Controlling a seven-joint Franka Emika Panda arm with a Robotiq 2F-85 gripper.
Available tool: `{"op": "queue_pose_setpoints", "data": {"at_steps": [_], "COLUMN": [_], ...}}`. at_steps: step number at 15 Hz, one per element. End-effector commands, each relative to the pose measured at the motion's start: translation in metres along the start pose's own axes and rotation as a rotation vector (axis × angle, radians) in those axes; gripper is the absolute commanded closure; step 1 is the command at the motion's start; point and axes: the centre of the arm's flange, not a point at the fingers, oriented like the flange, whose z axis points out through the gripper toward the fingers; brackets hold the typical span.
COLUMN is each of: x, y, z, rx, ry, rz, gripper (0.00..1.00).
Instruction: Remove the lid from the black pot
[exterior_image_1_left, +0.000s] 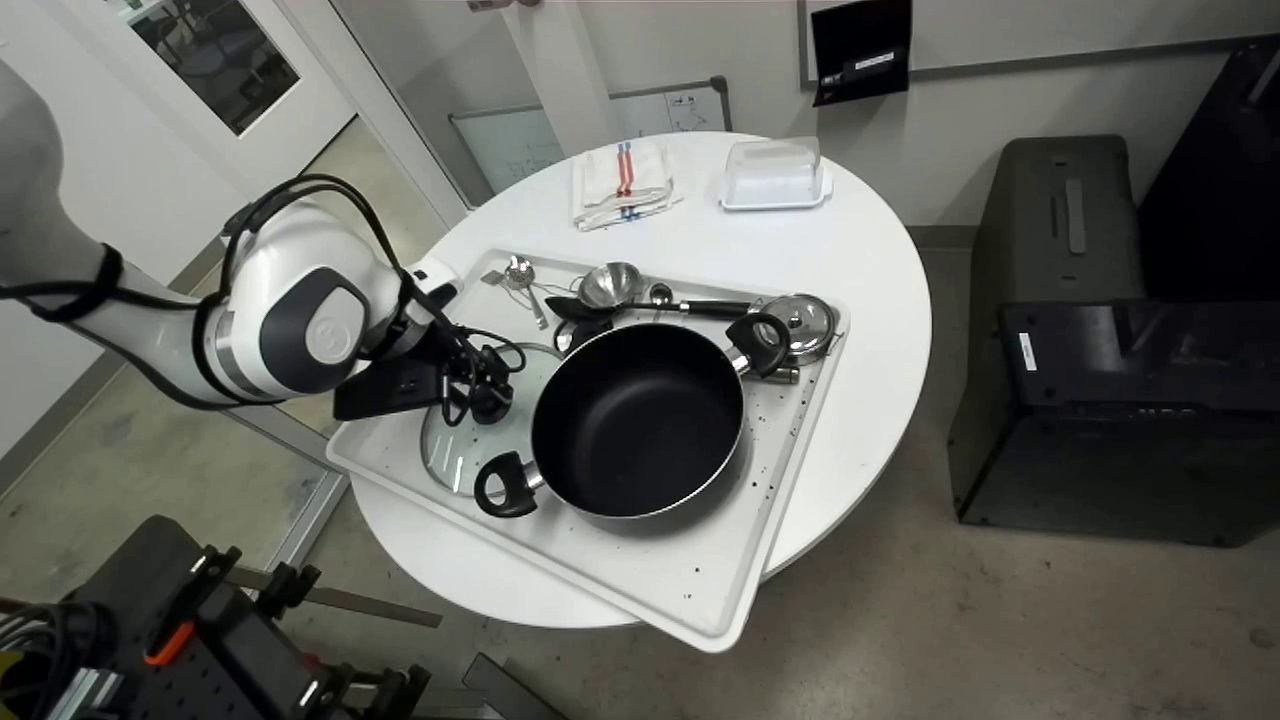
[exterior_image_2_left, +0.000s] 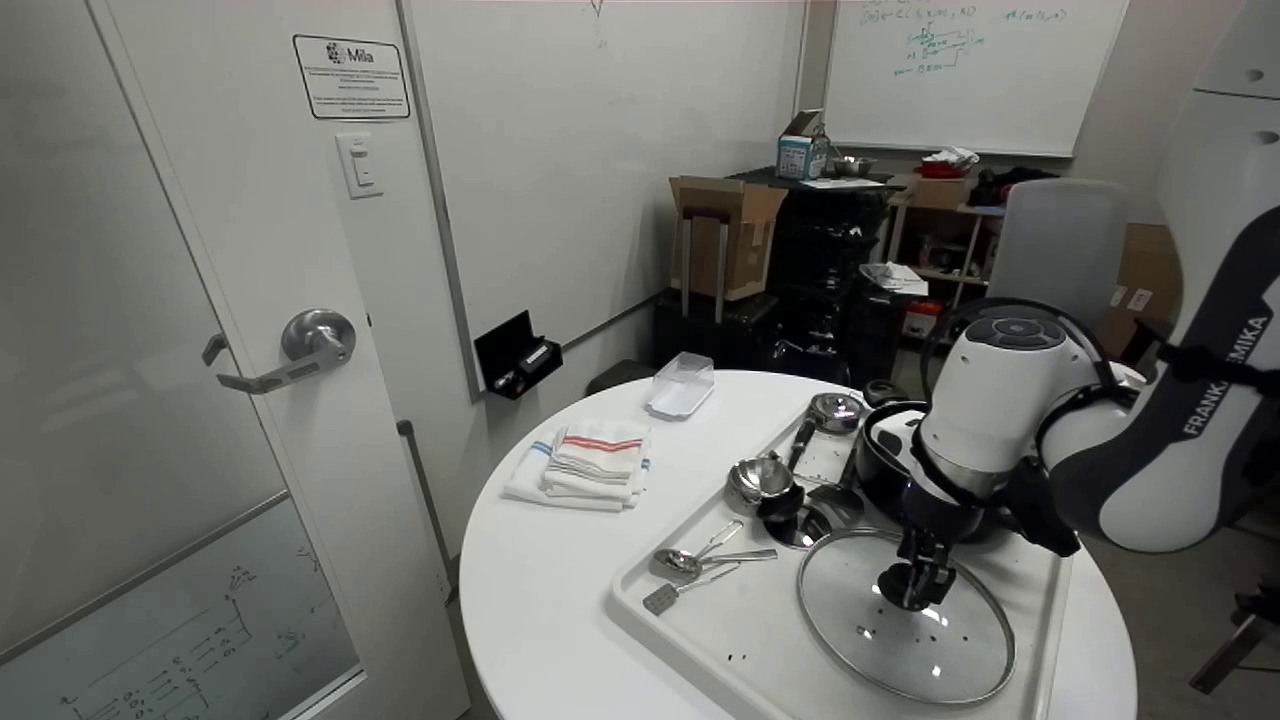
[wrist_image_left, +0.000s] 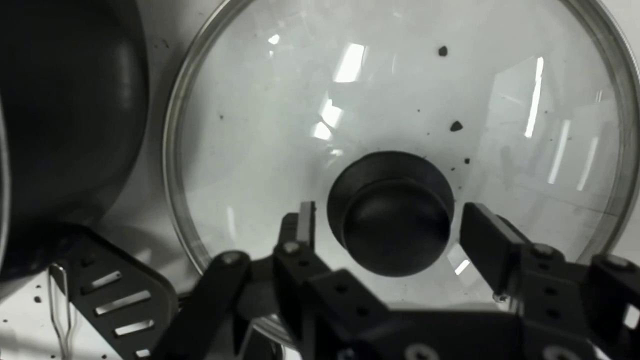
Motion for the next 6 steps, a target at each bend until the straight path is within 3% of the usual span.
{"op": "queue_pose_setpoints", "data": {"at_steps": [1,6], "x": [-0.015,-0.026], "y": [0.002,-0.002], "z": [-0.025,-0.074], "rx": [0.032,0.131], "ry": [0.024,0.054], "rz": [-0.013,-0.004], "gripper": [0.00,0.00]}}
